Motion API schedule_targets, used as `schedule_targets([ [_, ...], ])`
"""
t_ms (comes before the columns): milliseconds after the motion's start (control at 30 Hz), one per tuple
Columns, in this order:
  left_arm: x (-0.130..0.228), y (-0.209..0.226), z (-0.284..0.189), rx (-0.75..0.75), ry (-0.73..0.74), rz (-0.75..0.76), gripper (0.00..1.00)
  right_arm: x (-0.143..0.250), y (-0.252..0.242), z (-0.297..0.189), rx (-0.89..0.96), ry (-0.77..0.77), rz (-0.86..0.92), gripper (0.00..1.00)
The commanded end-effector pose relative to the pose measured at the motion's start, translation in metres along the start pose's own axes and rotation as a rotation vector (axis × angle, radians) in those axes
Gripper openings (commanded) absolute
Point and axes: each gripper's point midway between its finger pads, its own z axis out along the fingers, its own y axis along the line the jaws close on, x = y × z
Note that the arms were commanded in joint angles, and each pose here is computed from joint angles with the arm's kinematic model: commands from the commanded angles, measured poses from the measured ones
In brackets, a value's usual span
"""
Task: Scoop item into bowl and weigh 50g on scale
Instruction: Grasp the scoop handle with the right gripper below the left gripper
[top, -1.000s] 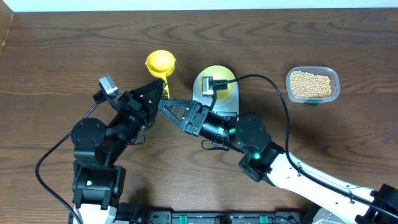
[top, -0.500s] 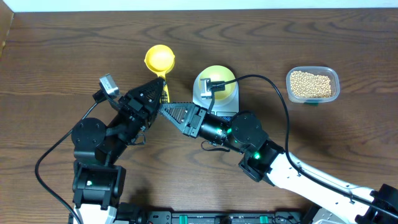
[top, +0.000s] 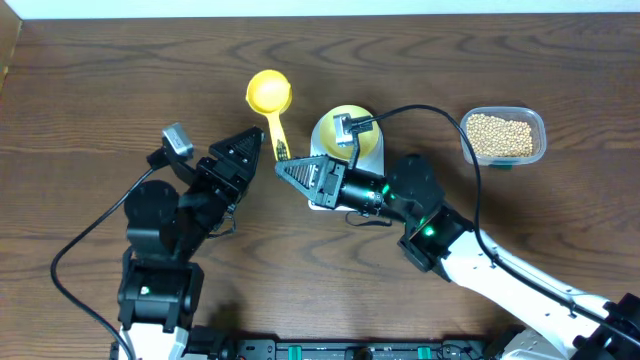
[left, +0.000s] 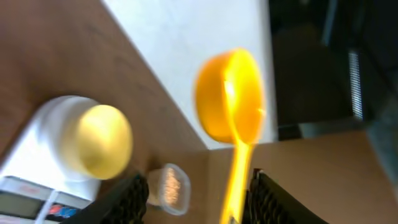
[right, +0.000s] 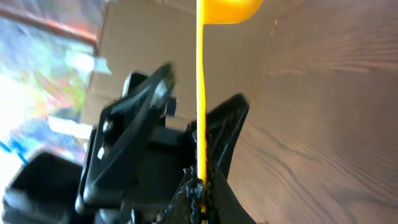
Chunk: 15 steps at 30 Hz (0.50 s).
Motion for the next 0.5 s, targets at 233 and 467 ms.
schedule_targets([
  [233, -0.006, 0.021, 0.011, -0.078, -0.021, 0.04, 0.5, 0.035, -0.035, -0.009, 0.114, 0.208, -0.273, 0.01],
  [467, -0.011, 0.053, 0.007, -0.222, -0.069, 0.018, 0.47, 0.034, -0.04, -0.024, 0.193, 0.209, -0.407, 0.01],
])
